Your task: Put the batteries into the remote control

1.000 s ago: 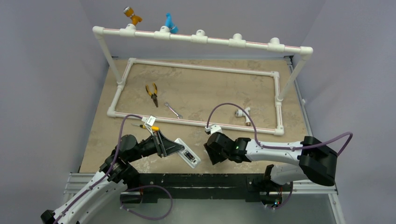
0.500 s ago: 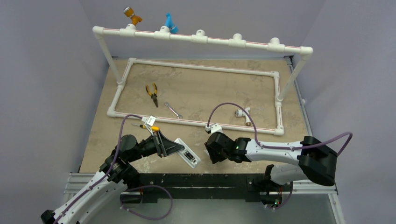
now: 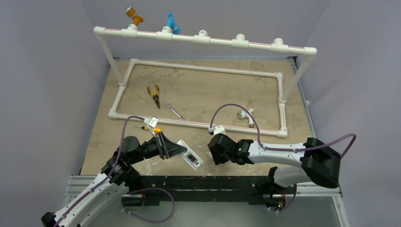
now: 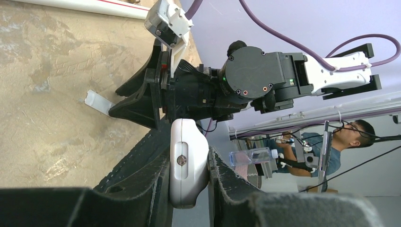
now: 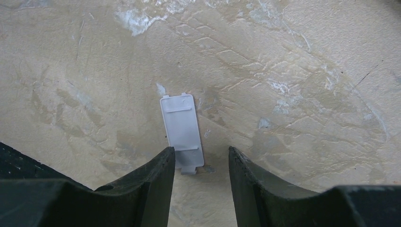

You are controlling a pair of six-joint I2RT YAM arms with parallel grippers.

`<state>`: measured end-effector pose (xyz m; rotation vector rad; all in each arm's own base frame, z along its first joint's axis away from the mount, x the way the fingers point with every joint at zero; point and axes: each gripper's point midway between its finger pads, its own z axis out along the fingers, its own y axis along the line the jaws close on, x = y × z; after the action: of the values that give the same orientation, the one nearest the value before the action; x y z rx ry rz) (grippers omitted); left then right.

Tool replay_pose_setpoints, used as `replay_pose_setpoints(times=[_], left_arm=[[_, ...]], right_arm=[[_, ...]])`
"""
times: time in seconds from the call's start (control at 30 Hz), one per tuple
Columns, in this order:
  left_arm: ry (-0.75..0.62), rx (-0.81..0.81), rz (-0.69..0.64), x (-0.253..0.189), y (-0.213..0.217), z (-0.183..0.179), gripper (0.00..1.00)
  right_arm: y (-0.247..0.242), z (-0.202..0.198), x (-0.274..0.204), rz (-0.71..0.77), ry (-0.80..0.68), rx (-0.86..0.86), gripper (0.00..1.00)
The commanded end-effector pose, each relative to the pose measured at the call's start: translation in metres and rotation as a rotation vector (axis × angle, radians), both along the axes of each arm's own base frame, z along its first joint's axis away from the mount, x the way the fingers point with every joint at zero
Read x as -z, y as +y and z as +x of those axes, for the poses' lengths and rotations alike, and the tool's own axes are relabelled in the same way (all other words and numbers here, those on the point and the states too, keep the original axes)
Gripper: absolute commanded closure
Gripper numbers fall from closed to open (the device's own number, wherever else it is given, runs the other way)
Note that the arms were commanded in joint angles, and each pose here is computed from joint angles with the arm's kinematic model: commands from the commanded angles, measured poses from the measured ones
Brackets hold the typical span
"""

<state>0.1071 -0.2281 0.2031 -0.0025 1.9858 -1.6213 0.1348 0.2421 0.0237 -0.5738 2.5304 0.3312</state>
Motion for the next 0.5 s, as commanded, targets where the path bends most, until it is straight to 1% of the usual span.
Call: replay_pose_setpoints(times=[0.0,0.23,0.47], left_arm=[[-0.047,0.009,-0.025,-0.011,-0.002,0.001,1.00],[-0.048,0.008,-0.023,-0.010,-0.002,0.001,1.00],[-0.047,0.007,-0.023,-0.010,-0.001,0.000,1.00]], right_arm=[[-0.005,-0.001,0.008,-0.025,0.018,0.030,0.57],[-0.007,-0.002,0.012,-0.057,0.029,0.019,0.56],[-0.016,0.001,0.019,-0.132,0.024,0.025,0.56]])
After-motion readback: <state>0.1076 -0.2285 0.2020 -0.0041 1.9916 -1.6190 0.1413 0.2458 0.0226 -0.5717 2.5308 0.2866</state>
